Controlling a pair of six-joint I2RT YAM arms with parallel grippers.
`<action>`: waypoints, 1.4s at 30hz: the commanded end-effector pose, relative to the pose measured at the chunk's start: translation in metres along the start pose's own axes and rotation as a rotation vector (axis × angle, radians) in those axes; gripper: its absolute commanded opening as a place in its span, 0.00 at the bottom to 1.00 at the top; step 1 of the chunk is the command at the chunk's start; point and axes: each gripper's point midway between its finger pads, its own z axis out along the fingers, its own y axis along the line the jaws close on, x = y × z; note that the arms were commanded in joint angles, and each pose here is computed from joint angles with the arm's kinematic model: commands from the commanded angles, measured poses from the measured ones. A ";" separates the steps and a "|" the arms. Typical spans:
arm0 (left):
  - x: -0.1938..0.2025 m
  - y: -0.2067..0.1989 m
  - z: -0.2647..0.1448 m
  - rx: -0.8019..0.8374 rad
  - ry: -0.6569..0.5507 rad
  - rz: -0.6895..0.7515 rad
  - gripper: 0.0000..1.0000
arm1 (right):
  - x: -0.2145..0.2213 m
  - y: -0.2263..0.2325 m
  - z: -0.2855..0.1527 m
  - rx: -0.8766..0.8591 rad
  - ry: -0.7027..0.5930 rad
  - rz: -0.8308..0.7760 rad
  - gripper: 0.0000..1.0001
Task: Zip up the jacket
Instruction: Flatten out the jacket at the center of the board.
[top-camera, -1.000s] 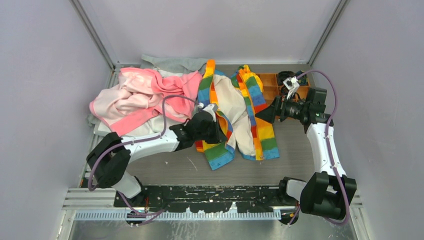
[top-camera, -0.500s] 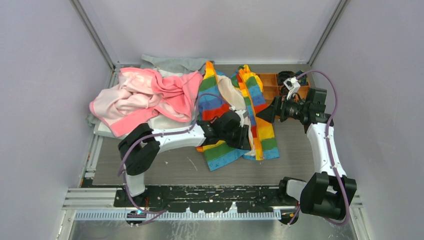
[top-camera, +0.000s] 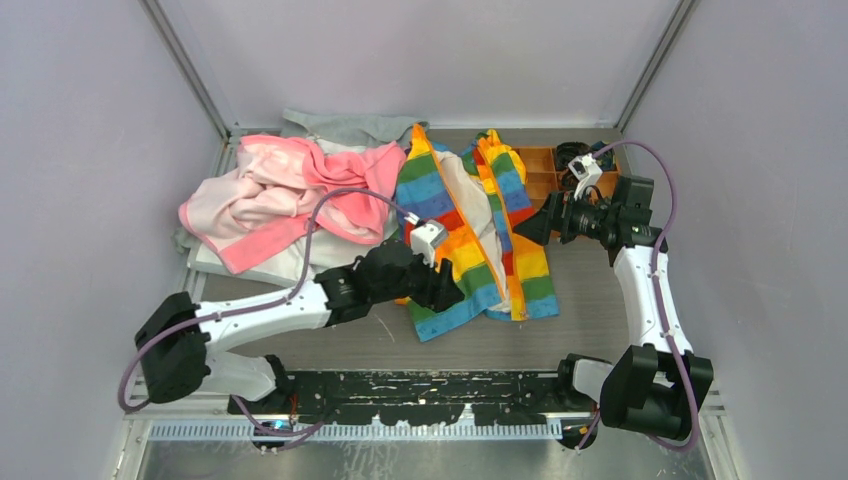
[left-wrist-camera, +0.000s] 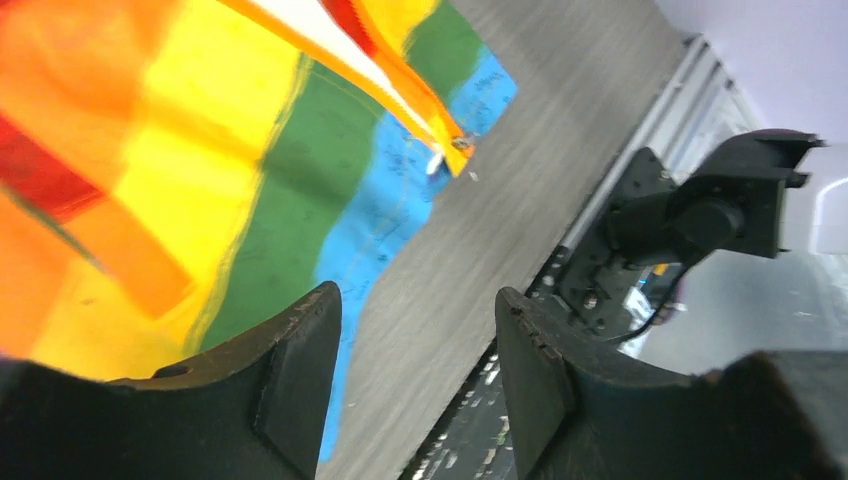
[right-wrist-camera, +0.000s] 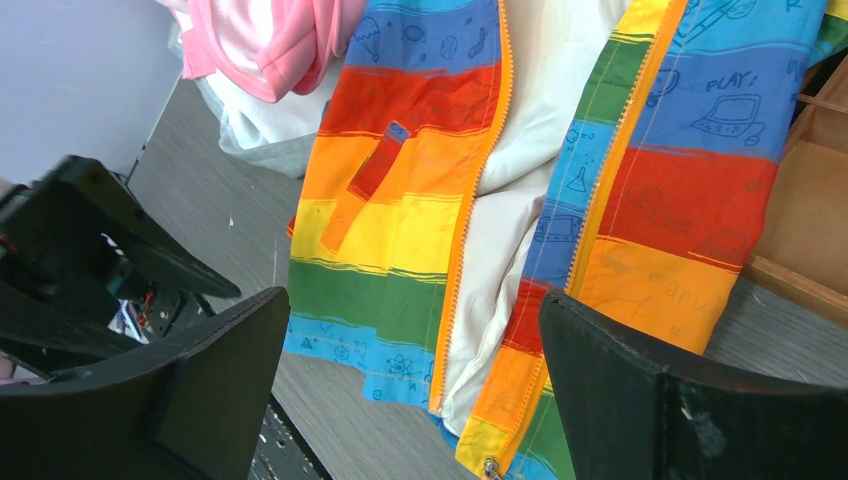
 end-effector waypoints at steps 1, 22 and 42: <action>-0.010 0.020 -0.022 -0.134 -0.115 0.178 0.59 | -0.023 0.011 -0.008 -0.006 -0.053 -0.079 1.00; 0.060 -0.003 0.052 -0.628 -0.013 0.565 0.72 | -0.019 0.006 -0.005 -0.008 -0.044 -0.065 1.00; 0.080 0.034 0.063 -0.905 -0.042 0.647 0.19 | -0.019 0.008 -0.005 -0.017 -0.045 -0.064 1.00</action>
